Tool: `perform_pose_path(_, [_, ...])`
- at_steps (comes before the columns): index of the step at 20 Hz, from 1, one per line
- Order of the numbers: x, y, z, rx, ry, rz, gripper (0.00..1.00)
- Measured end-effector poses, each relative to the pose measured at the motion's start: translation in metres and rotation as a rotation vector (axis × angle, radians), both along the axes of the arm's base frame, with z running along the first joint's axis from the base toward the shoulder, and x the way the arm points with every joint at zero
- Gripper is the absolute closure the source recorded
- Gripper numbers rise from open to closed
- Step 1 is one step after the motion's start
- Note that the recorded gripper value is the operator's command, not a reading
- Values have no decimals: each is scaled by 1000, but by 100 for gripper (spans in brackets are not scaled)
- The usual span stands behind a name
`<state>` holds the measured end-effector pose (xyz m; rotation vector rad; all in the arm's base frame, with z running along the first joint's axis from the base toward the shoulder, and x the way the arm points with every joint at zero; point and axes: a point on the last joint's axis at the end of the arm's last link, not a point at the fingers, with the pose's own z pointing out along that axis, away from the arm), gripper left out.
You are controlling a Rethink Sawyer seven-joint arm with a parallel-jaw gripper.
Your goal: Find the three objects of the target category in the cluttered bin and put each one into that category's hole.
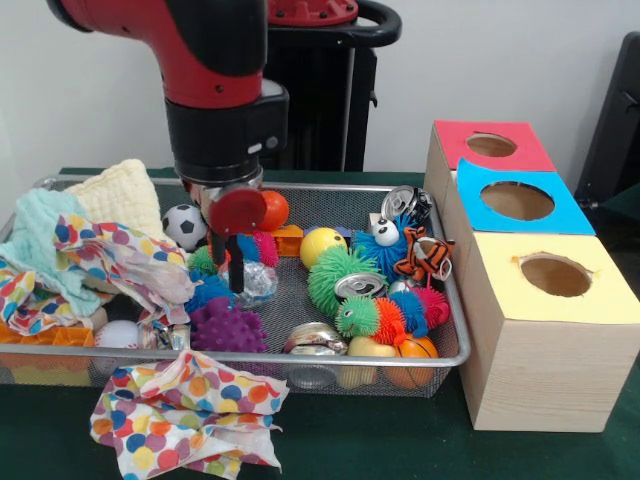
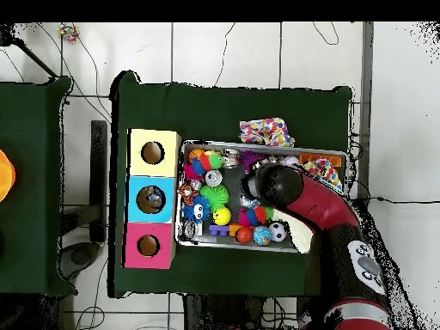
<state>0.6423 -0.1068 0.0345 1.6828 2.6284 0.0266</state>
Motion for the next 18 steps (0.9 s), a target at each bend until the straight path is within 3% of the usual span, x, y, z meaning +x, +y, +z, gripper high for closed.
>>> perform_pose_path(5, [-6, 3, -15, 16, 24, -10, 0])
perform_pose_path(18, [-16, -6, -31, 27, 50, -31, 0])
